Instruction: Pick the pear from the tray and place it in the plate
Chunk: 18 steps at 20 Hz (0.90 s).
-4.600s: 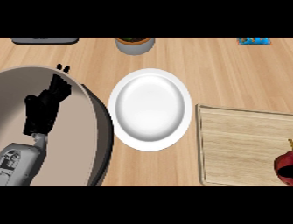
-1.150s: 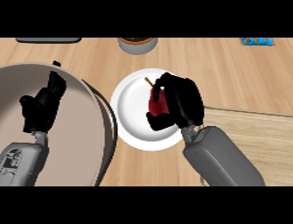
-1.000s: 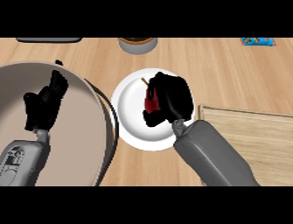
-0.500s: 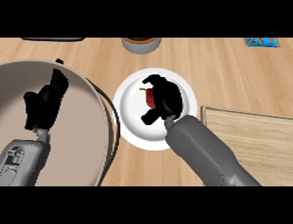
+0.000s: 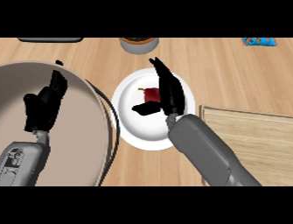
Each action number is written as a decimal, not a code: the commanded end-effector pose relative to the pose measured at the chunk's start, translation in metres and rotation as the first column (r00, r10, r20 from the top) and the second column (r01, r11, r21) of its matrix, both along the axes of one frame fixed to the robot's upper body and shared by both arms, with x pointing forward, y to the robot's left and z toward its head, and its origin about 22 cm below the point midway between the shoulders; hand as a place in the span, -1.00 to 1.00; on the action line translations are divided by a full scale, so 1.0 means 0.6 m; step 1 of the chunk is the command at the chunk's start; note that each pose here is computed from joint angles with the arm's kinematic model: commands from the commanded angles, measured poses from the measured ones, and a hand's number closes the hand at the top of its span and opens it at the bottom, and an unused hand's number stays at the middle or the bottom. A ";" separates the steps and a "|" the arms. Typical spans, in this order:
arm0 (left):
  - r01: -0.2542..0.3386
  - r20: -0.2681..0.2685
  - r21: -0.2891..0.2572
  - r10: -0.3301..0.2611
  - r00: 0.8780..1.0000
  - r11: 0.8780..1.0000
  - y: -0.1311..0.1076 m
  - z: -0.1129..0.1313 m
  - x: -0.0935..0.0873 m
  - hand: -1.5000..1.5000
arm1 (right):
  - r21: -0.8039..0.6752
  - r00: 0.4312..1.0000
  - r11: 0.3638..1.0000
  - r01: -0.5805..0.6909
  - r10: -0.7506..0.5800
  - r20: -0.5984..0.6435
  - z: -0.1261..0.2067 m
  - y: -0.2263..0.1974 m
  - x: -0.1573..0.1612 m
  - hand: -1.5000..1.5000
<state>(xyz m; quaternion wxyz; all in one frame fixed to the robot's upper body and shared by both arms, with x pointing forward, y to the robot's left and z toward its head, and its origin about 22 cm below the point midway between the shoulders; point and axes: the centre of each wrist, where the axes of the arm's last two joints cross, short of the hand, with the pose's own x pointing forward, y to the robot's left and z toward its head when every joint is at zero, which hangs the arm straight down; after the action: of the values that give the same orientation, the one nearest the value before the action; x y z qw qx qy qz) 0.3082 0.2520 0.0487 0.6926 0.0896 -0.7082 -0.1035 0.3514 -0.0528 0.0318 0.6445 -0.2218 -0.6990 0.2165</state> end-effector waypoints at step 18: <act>-0.034 -0.008 0.007 0.034 0.999 0.999 0.012 -0.012 -0.037 0.00 | 0.249 0.976 0.949 0.194 -0.213 0.053 -0.006 -0.378 -0.098 -1.00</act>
<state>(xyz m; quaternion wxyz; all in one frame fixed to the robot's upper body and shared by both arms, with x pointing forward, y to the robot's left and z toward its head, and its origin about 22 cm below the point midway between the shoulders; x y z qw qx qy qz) 0.2995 0.2591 0.0449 0.6910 0.1066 -0.7091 -0.0908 0.3039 -0.2406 0.0402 0.6573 -0.2192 -0.7195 0.0478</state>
